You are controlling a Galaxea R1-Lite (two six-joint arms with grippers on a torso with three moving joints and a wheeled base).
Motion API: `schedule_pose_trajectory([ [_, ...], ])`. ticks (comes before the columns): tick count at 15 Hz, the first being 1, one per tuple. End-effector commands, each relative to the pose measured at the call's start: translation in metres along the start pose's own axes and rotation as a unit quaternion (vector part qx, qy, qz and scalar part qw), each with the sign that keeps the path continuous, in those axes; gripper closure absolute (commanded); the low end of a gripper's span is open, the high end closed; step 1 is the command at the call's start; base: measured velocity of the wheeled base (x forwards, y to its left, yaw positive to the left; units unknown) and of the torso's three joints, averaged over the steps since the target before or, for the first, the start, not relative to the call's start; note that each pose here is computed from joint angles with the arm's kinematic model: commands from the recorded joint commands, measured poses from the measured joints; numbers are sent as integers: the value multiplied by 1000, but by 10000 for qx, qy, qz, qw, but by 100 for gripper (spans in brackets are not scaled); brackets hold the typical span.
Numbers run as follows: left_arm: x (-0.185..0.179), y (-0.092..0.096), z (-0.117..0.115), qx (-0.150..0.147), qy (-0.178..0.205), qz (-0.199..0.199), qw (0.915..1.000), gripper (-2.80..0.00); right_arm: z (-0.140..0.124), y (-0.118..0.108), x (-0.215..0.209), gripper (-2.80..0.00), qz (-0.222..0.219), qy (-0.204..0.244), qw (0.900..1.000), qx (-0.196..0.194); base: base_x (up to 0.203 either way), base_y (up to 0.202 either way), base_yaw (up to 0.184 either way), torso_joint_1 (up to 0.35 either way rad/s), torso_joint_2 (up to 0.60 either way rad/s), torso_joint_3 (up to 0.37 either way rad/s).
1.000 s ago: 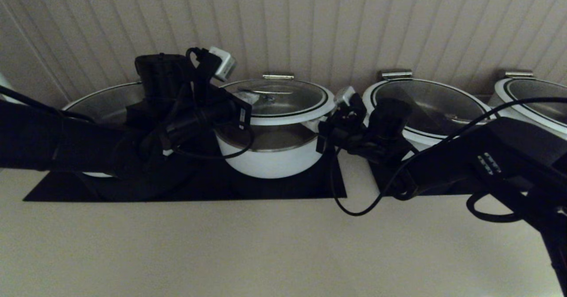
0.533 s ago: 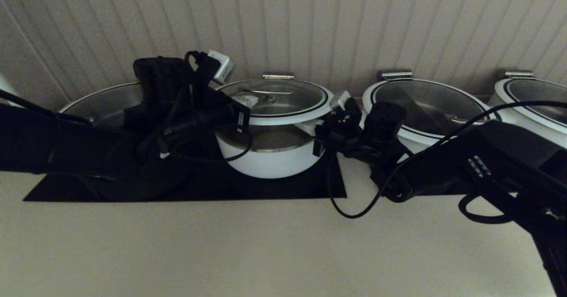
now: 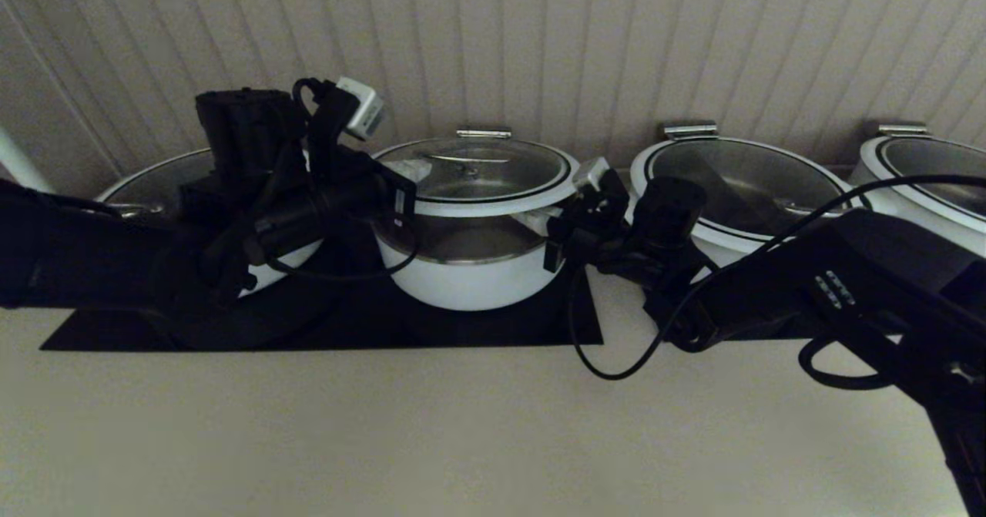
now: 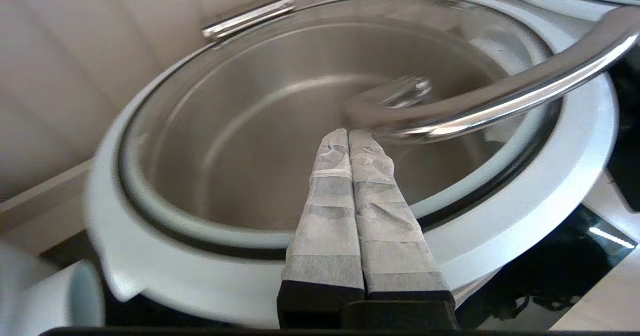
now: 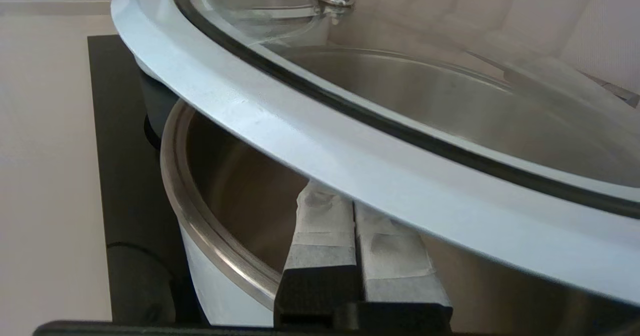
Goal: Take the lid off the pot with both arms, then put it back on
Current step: Hold the pot lid with the right arm
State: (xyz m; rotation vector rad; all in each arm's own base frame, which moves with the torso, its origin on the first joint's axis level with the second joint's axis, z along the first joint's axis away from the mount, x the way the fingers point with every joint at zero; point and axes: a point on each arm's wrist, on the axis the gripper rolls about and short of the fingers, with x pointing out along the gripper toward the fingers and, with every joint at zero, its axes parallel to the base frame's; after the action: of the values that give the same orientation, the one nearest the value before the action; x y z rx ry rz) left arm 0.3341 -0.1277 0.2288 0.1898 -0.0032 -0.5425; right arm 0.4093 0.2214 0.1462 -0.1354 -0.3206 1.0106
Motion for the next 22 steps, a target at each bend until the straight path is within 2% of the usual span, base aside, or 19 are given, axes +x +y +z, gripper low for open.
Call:
schedule_pose_trajectory([
  [1,-10,5,1,6,-5,93,10000,0,3,0,0,0,14,-52,10000,-37,0,0,0,0,0,0],
  [8,-43,11,-17,-88,372,273,9989,0,7,-1,1,0,1,-105,9999,-73,0,0,0,0,0,0],
  [14,-71,2,-38,-205,768,239,9965,0,14,-7,7,0,-30,-260,9995,-175,0,0,0,0,0,0],
  [19,-76,-3,-53,-268,1008,171,9944,0,15,-6,7,0,-25,-271,9995,-178,0,0,0,0,0,0],
  [22,-69,-8,-51,-252,980,62,9948,0,15,-6,7,0,-25,-275,9995,-181,0,0,0,0,0,0],
])
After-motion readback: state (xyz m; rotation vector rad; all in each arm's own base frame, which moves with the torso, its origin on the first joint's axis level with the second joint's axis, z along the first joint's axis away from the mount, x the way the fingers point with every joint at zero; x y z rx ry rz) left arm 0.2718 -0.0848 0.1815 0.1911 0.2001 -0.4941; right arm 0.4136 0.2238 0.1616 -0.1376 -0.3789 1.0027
